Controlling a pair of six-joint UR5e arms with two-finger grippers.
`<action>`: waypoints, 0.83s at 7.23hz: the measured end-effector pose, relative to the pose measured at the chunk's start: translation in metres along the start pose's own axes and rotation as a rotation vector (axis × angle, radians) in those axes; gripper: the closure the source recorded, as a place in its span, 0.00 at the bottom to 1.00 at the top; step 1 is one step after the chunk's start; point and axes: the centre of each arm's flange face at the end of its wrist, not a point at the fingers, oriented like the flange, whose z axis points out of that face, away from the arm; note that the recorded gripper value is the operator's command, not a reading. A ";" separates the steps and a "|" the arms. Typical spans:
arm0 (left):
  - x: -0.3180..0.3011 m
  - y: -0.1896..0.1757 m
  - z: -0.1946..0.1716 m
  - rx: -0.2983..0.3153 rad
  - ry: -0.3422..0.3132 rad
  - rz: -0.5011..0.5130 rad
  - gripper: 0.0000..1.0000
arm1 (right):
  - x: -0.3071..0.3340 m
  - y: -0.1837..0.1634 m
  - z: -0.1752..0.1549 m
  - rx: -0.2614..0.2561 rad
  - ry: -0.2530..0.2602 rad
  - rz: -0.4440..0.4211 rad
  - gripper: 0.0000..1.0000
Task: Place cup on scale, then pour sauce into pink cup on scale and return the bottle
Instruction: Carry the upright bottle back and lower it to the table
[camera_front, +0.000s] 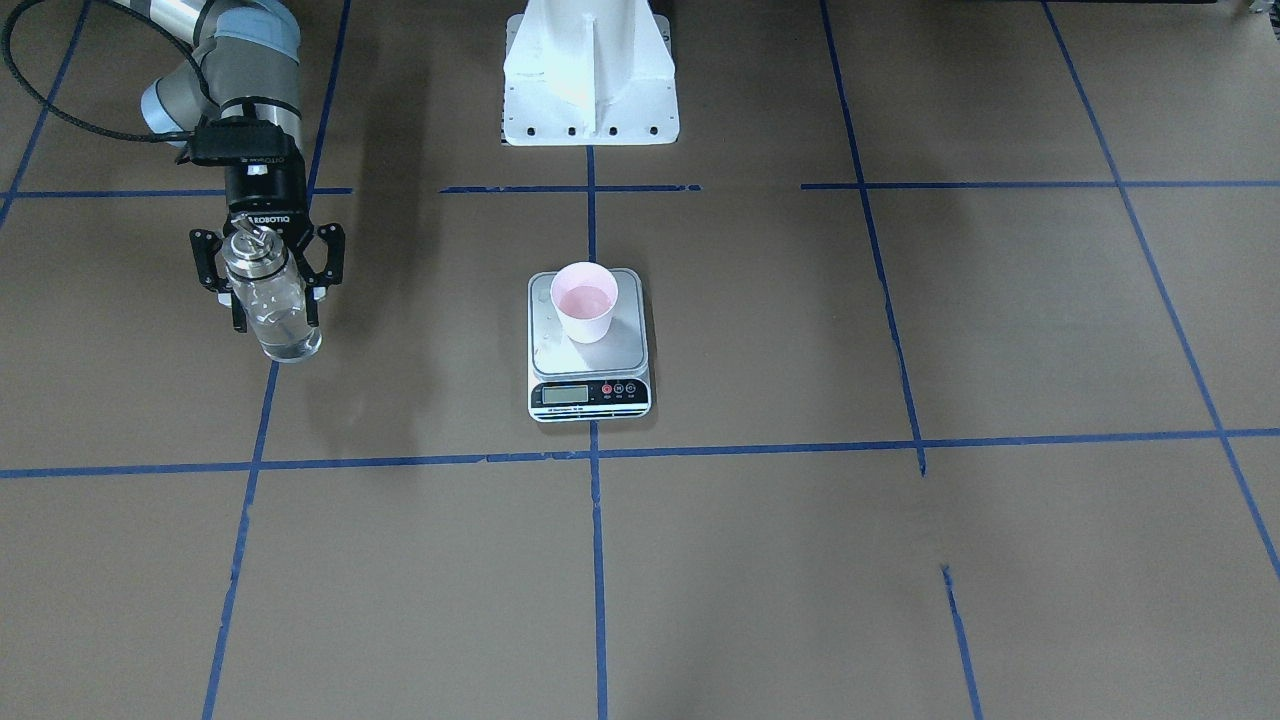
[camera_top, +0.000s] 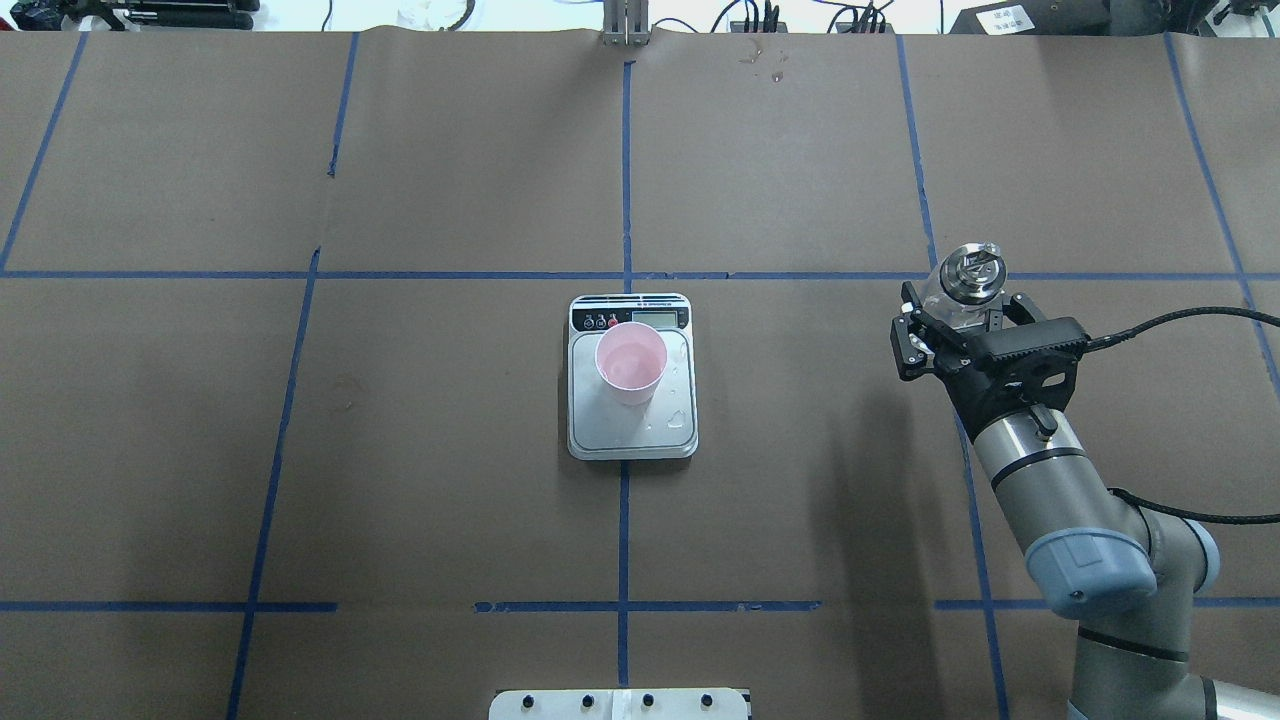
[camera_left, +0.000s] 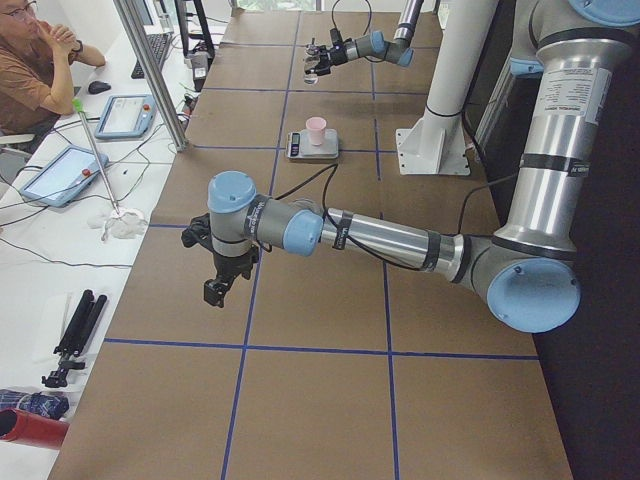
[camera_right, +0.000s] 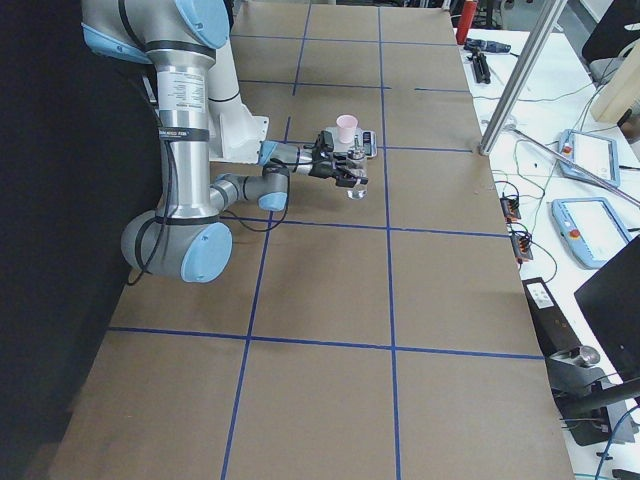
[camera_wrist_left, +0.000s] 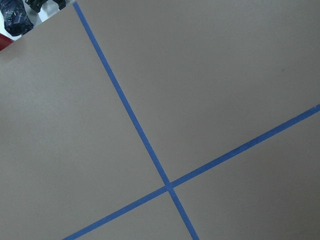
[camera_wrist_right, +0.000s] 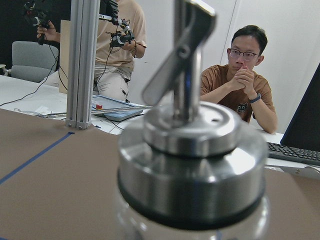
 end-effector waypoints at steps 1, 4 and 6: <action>0.000 0.000 0.000 0.001 0.000 0.000 0.00 | 0.004 0.003 0.002 -0.012 -0.001 0.061 1.00; 0.000 0.000 -0.001 0.002 -0.001 0.000 0.00 | 0.021 0.019 0.014 -0.044 0.020 0.080 1.00; 0.001 -0.001 -0.002 0.004 -0.002 0.003 0.00 | 0.038 0.035 0.028 -0.083 0.042 0.064 1.00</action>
